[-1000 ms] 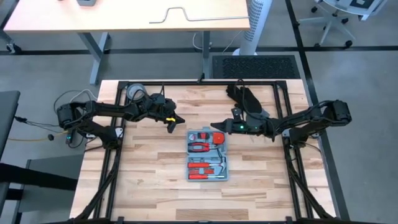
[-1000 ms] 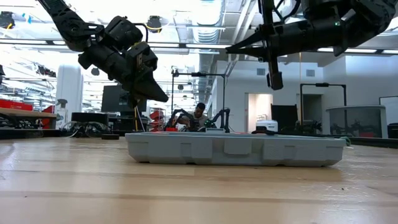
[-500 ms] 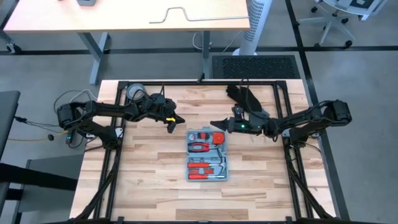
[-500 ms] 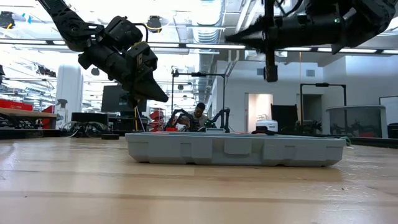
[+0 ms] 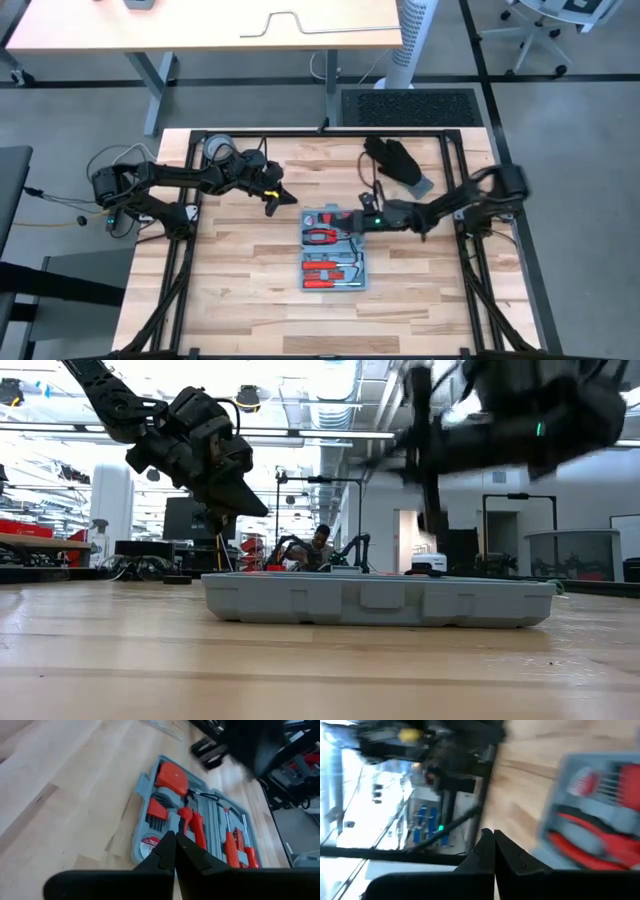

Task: Prefit tool cases
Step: Put the black electrical tape into the gray toolbox

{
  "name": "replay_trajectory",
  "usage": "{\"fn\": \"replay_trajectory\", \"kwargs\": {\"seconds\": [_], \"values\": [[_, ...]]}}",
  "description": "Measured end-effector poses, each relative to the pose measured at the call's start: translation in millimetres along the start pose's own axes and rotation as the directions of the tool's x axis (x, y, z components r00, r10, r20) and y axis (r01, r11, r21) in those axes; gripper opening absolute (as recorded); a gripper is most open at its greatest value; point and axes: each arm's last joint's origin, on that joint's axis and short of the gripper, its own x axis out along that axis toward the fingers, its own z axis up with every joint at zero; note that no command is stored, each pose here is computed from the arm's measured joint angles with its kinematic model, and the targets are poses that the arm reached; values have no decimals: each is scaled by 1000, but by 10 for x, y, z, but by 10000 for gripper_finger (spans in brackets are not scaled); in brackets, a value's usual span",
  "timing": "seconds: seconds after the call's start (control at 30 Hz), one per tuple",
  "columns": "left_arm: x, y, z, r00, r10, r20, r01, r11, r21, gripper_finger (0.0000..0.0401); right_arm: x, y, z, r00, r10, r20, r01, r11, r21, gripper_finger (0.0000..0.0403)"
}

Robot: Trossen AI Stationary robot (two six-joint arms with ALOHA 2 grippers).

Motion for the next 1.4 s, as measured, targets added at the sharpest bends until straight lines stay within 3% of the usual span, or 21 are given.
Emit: {"fn": "replay_trajectory", "kwargs": {"seconds": [0.07, 0.13, 0.2, 0.4, 0.7, 0.9, 1.4], "values": [[-1, 1, 0, 1000, -1, -1, 1, 1000, -1, 0, 64, -119, -17, 999, 34, 18, -35, 999, 25, 0], [-1, 2, -2, 1000, 0, -3, 0, 1000, -3, 0, 103, -96, 26, 979, 188, 83, -191, 981, 40, 0], [-1, 3, -5, 1000, 1, -5, -1, 1000, -5, 0, 135, -137, 49, 956, 267, 123, -273, 961, 31, 0], [-1, 11, -34, 999, 9, -32, -9, 1000, -19, 0, 271, -409, -28, 985, 142, 98, -153, 982, 107, 0], [-3, 16, -49, 999, 13, -44, -14, 1000, -12, 0, 261, 15, 8, 935, 325, 144, -325, 945, -22, 0], [-2, 15, -44, 999, 14, -39, -14, 1000, -5, 0, 220, 170, 52, 928, 341, 152, -334, 940, -71, 0], [-2, 15, -43, 999, 15, -38, -15, 1000, 0, 0, 221, 166, 56, 932, 322, 167, -315, 947, -69, 0]]}}
